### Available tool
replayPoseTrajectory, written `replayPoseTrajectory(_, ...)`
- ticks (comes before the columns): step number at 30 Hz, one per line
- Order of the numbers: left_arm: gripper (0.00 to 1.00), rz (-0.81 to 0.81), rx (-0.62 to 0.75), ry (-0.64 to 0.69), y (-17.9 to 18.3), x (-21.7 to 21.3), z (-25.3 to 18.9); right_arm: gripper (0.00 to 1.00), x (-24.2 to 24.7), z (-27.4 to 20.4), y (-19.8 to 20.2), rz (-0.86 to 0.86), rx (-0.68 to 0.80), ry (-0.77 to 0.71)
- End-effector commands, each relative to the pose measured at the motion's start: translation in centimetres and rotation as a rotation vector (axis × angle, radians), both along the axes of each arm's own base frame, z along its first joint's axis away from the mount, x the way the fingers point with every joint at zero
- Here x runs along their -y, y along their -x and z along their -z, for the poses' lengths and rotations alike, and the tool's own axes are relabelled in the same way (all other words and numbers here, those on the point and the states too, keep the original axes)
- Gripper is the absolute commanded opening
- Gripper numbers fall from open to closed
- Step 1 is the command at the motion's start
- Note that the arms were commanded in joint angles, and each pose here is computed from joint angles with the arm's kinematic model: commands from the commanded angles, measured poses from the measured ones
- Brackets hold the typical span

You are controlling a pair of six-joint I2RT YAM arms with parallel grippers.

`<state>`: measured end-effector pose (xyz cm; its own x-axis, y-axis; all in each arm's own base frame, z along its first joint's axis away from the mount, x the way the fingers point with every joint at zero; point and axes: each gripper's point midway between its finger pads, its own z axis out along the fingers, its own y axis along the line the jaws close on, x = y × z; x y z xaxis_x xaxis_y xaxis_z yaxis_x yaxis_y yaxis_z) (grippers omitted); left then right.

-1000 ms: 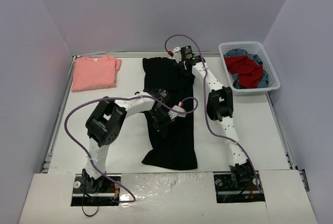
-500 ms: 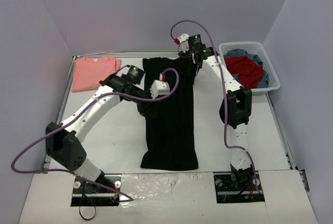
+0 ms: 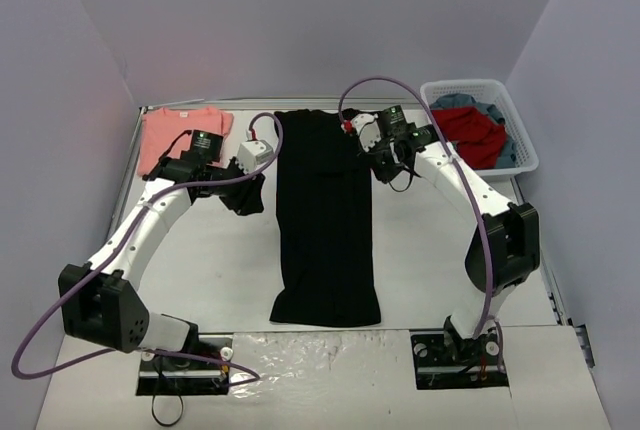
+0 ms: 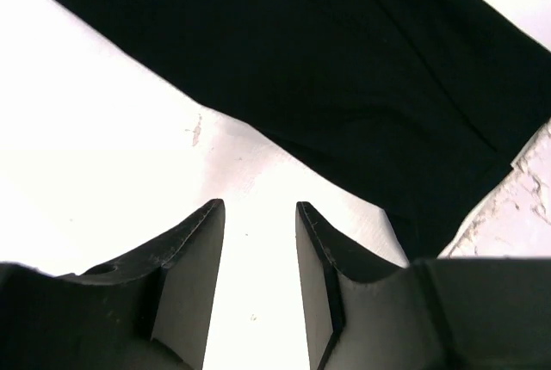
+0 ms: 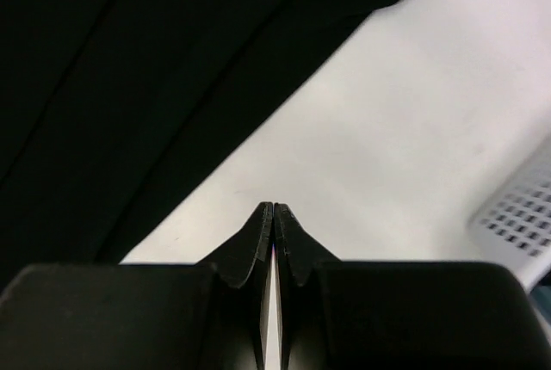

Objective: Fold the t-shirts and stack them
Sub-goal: Rotate the tshirt 90 degrees

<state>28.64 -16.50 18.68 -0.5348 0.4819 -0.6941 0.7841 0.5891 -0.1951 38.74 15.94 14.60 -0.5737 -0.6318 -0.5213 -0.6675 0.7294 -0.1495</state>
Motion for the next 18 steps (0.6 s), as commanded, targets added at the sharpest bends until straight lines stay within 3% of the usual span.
replayPoseTrajectory(1, 0.38, -0.096, 0.1, 0.036, -1.9, -1.0, -2.6, 0.0, -2.7, 0.5, 4.8, -0.129, -0.093, -0.062)
replayPoseTrajectory(11, 0.42, -0.253, 0.132, 0.012, -3.6, -5.8, -2.8, 0.0, -8.7, 5.5, 8.8, -0.351, -0.256, 0.002)
replayPoseTrajectory(18, 0.46, -0.292, 0.152, 0.012, -3.4, -7.1, -3.0, 0.03, -8.5, 10.2, 7.8, -0.299, -0.324, 0.121)
